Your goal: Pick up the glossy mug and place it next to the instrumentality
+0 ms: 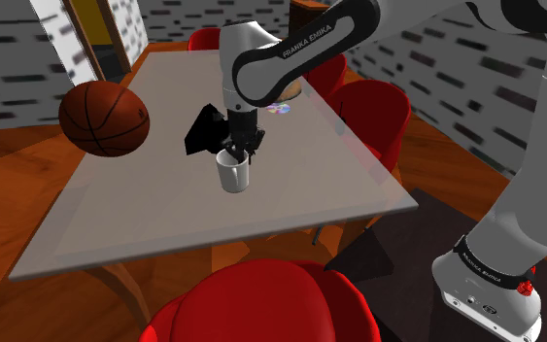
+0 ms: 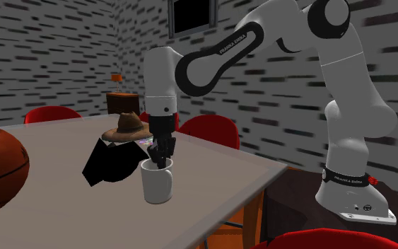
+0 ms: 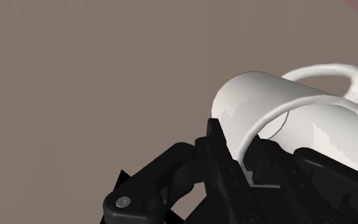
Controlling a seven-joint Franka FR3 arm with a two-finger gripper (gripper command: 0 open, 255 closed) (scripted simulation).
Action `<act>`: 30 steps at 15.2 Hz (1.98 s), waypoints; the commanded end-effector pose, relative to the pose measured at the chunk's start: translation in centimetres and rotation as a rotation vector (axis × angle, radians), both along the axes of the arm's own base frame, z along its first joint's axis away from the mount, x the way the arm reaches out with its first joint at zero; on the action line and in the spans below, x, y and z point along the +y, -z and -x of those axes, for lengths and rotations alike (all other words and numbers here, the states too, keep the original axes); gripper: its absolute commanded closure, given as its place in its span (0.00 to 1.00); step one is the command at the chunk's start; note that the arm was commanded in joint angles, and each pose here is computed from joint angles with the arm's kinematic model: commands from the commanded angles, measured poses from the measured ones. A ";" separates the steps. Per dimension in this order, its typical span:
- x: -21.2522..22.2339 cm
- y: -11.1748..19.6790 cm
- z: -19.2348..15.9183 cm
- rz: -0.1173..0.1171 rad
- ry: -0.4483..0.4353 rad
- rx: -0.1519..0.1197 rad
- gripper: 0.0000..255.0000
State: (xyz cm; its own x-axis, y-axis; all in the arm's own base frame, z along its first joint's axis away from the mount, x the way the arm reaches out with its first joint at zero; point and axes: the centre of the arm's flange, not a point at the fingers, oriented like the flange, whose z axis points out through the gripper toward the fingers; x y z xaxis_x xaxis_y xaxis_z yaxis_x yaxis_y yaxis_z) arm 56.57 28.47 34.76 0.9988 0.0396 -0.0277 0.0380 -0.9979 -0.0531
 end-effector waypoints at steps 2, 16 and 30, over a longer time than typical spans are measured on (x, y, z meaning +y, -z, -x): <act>0.0 0.0 0.0 0.000 0.000 0.000 1.00; 0.0 -4.7 0.0 0.000 0.000 0.000 1.00; 0.0 -12.1 0.0 0.000 0.000 0.000 1.00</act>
State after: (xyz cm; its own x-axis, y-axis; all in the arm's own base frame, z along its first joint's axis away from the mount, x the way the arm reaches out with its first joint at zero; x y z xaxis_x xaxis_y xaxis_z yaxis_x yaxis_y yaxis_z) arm 56.56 28.39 46.41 0.9988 0.0397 -0.0276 0.0382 -0.9979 -0.0531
